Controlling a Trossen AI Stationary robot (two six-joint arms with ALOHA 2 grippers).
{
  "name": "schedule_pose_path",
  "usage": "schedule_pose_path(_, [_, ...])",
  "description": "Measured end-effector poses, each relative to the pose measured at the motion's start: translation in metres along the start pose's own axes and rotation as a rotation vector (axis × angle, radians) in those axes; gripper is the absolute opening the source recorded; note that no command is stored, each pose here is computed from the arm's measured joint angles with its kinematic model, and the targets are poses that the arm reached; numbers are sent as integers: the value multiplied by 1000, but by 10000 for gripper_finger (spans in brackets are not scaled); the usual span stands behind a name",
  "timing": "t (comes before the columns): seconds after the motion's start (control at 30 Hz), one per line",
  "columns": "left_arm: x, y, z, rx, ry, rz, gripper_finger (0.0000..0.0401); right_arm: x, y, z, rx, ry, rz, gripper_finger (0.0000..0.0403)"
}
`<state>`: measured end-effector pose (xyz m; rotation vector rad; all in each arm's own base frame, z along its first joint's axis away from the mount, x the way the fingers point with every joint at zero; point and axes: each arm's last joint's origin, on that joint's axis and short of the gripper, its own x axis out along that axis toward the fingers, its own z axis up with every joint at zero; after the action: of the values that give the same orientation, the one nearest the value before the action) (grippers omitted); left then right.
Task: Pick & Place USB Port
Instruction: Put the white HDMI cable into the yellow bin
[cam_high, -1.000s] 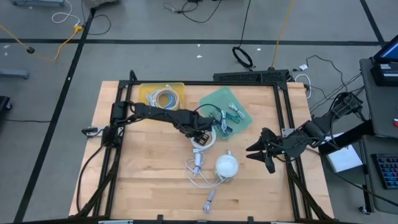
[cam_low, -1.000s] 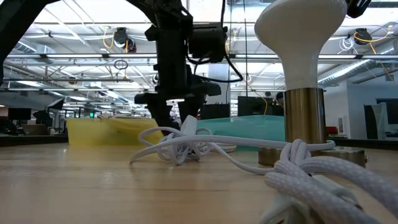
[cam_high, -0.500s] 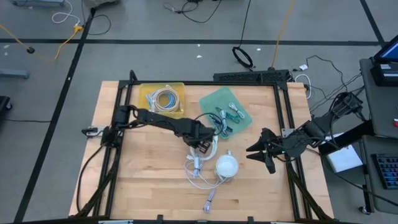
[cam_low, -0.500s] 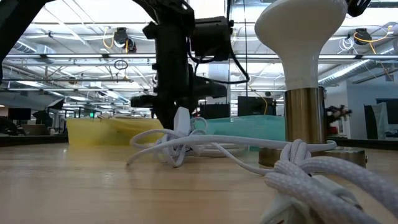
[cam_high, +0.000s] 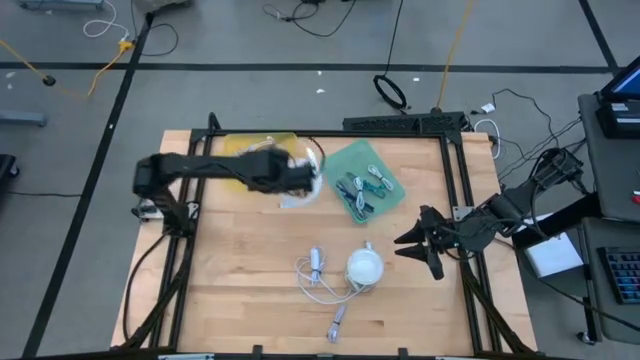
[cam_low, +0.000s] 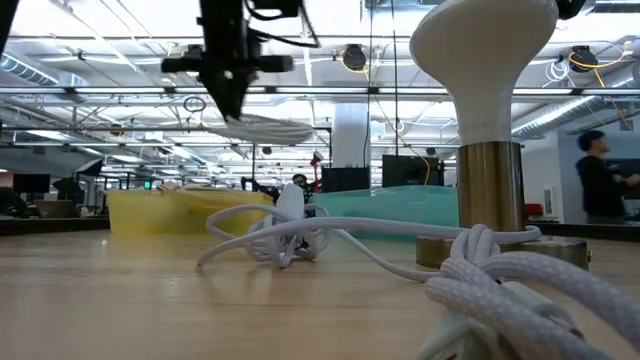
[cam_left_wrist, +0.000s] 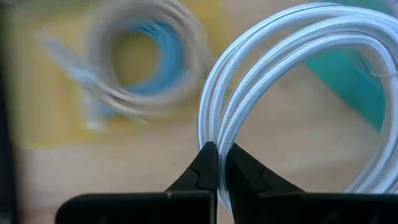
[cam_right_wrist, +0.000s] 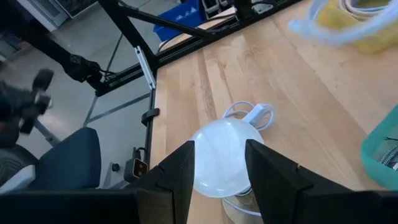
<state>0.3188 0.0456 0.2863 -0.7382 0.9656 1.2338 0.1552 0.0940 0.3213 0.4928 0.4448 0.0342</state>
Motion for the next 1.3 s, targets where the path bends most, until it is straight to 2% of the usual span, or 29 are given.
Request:
schedule_pose_path(0.2, [-16,48,38,-98,-76,71,10,0,1,0,4,-2,5,134])
schedule_pose_path(0.3, [-8,65,56,-93,-45,136,10,0,1,1,7,-8,11,134])
schedule_pose_path(0.4, [1,79,74,-79,0,154,10,0,1,1,11,-13,10,134])
schedule_pose_path(0.7, [31,95,105,9,66,174,10,0,-1,3,37,-66,-49,134])
schedule_pose_path(0.87, [54,92,110,80,140,178,10,0,-2,4,50,-88,-74,134])
schedule_pose_path(1.1, [88,77,96,156,203,180,10,1,-2,5,58,-110,-89,134])
schedule_pose_path(1.3, [108,83,83,145,242,221,10,1,-2,5,69,-115,-83,134])
